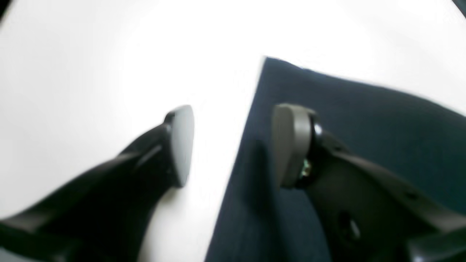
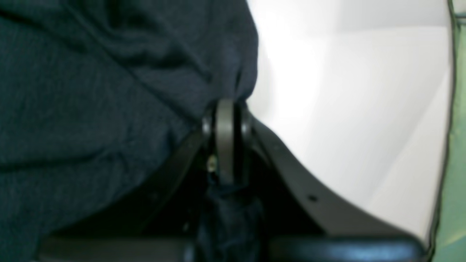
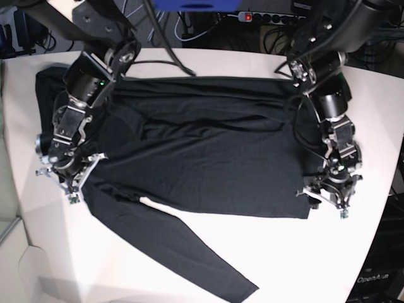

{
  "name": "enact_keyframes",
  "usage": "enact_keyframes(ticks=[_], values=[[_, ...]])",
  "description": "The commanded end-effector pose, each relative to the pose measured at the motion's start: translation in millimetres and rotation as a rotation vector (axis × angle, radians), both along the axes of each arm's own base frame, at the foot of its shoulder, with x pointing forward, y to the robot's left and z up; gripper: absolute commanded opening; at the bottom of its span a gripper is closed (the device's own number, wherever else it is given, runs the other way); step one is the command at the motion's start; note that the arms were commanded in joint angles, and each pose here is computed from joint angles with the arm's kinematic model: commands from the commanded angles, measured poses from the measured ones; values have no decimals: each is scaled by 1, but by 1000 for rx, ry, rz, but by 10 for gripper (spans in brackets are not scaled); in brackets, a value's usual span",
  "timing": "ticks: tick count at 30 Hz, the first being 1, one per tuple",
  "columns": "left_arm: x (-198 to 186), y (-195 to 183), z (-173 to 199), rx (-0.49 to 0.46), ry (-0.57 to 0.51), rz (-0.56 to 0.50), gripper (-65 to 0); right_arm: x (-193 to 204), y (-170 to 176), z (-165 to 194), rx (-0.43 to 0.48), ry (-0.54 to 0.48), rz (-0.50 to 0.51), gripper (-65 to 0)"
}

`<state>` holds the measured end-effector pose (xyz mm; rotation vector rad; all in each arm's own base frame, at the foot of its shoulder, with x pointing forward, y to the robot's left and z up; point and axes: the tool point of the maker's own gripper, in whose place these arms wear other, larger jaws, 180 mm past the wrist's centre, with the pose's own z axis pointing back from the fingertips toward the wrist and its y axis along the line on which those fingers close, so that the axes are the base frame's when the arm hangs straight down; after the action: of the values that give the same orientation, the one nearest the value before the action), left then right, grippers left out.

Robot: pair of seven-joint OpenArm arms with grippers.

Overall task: Fold the T-shirt properly
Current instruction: 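Release the left gripper and grasp the shirt's side edge lower down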

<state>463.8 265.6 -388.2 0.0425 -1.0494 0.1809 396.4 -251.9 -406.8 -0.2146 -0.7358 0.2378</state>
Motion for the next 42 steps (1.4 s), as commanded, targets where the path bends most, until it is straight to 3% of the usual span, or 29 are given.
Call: enact_keyframes(ticks=[1, 15, 24, 29, 36, 42], values=[[20, 6, 32, 18, -103, 8, -320, 16, -5, 22, -16, -68, -4, -650], [47, -17, 8, -114, -117, -12, -320, 11, -6, 17, -19, -55, -2, -650], [48, -18, 10, -115, -126, -9, -319, 10, -8, 16, -23, -52, -3, -650], [45, -3, 6, -72, -106, 68, -319, 10, -8, 16, -23, -52, -3, -650], [36, -10, -13, -95, -57, 57, -319, 10, -8, 16, -24, -51, -4, -650], [35, -24, -18, -52, -34, -9, -319, 10, -9, 17, -27, -48, -5, -650]])
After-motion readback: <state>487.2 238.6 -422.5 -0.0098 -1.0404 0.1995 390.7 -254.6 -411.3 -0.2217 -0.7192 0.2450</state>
